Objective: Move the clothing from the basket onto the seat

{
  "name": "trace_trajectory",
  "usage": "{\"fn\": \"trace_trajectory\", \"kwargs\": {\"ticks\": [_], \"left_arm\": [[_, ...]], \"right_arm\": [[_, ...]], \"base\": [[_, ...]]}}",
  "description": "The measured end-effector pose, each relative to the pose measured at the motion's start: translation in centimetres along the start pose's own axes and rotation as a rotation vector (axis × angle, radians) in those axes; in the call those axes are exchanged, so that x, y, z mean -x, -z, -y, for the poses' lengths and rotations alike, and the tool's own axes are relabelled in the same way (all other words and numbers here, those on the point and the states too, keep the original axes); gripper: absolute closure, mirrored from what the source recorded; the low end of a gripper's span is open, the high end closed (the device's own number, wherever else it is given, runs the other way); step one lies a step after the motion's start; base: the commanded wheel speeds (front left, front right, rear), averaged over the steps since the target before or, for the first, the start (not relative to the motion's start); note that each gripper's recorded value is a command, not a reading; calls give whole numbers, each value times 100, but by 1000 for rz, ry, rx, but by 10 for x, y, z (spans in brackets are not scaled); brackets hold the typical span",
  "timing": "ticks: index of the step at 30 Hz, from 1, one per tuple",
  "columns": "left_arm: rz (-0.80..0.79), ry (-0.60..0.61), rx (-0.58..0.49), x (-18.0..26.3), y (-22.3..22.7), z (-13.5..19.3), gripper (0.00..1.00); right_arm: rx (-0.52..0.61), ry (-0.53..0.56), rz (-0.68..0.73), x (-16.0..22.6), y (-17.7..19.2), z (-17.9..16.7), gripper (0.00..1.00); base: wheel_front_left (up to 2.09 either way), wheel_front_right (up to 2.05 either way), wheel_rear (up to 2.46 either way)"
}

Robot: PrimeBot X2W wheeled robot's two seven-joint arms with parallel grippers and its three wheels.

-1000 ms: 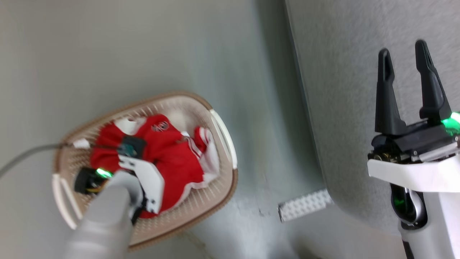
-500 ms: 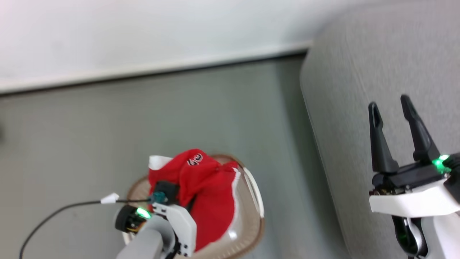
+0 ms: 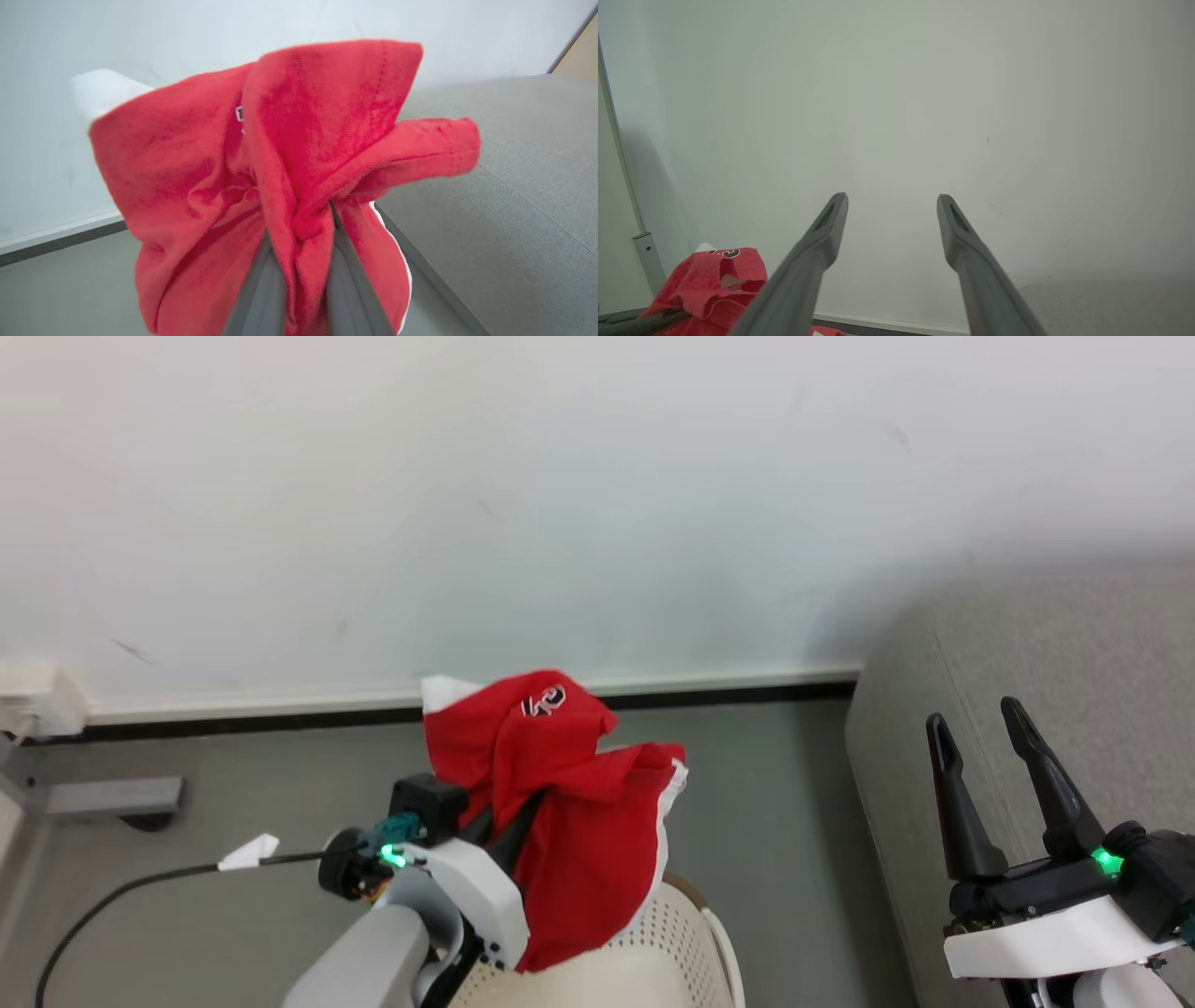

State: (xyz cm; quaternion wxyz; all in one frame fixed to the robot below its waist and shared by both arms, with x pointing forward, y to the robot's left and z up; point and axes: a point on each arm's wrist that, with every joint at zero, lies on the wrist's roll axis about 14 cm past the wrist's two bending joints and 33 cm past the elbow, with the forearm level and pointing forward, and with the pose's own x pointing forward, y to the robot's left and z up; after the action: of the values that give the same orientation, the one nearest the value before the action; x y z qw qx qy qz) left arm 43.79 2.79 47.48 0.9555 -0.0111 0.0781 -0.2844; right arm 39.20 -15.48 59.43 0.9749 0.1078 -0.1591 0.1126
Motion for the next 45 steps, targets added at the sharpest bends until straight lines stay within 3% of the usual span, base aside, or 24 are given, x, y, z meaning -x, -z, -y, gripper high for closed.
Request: {"fn": "trace_trajectory", "kwargs": {"ticks": [10, 16, 28, 34, 45], "left_arm": [[275, 9, -92, 18, -113, 1, 100], [352, 15, -111, 25, -153, 6, 100], [377, 22, -106, 27, -165, 14, 100], [377, 21, -108, 26, -166, 14, 100], [371, 35, -107, 29, -163, 21, 100]], "right_arm": [[-26, -61, 35, 5, -13, -27, 0], [-48, -88, 15, 9, -7, -39, 0], [-51, -106, -6, 10, -1, -42, 0], [-82, -170, -31, 10, 6, -61, 0], [-282, -350, -208, 5, 48, -125, 0]], "base": [[0, 0, 0], [0, 0, 0], [0, 0, 0], [0, 0, 0], [0, 0, 0]]}}
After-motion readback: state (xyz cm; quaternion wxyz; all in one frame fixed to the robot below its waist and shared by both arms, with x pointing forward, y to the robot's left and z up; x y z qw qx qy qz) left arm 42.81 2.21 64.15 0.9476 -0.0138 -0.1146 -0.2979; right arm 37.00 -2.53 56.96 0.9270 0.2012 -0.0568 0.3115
